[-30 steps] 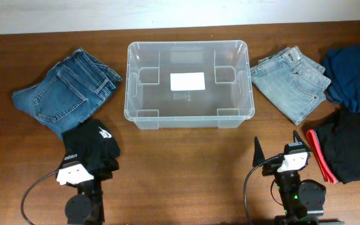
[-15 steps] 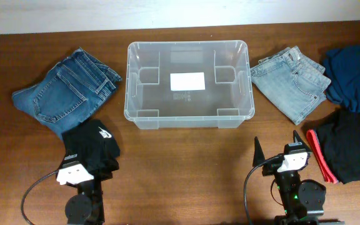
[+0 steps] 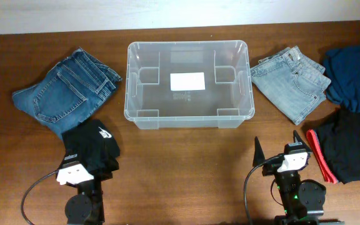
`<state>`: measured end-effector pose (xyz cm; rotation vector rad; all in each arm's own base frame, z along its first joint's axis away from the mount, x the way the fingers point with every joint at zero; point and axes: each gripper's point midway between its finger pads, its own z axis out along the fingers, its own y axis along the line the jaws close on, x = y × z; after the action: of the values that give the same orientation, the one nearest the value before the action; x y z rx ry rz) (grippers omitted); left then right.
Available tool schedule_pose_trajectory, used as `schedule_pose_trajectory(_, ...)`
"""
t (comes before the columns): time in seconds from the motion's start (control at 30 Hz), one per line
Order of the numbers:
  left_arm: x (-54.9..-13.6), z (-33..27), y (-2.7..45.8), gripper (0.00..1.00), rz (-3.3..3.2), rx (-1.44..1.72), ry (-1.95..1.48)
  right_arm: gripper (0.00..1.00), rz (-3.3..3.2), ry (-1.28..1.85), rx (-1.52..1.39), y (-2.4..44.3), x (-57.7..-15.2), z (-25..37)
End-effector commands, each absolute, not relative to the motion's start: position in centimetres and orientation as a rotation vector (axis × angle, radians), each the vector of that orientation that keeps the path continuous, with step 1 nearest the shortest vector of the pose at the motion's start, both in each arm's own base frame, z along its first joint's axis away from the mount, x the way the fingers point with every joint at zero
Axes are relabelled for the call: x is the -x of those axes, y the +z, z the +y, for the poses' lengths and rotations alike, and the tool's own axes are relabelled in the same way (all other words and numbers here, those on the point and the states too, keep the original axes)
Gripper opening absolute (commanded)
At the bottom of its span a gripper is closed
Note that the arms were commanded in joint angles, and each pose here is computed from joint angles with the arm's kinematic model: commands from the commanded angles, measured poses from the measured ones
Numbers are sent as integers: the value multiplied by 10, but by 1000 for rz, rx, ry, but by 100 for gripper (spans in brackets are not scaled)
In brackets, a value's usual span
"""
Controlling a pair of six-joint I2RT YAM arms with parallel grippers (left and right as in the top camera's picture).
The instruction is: Pack container
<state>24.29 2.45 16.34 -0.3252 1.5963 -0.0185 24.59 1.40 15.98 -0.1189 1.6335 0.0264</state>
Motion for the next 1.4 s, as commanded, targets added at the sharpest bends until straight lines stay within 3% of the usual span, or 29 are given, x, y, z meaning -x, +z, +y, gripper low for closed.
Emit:
schedule_pose_trajectory(0.0,-243,26,163,99,1593,320,-6,98,1622,15,109,161,-246,12)
schedule_pose_trajectory(0.27,-243,26,163,99,1593,320,-6,98,1514,27,90,190,-246,12)
schedule_pose_trajectory(0.63,-243,26,163,99,1593,319,-6,98,1223,-196,-350,316,-199,-63)
schedule_pose_trajectory(0.8,-243,26,162,99,1594,320,-6,98,1264,-287,-479,350,-184,-86)
schedule_pose_trajectory(1.2,-243,26,163,99,1593,319,-6,98,1585,-505,-555,413,-218,-108)
schedule_pose_trajectory(1.37,-243,26,163,99,1593,320,-6,98,1633,-514,-543,430,-251,-108)
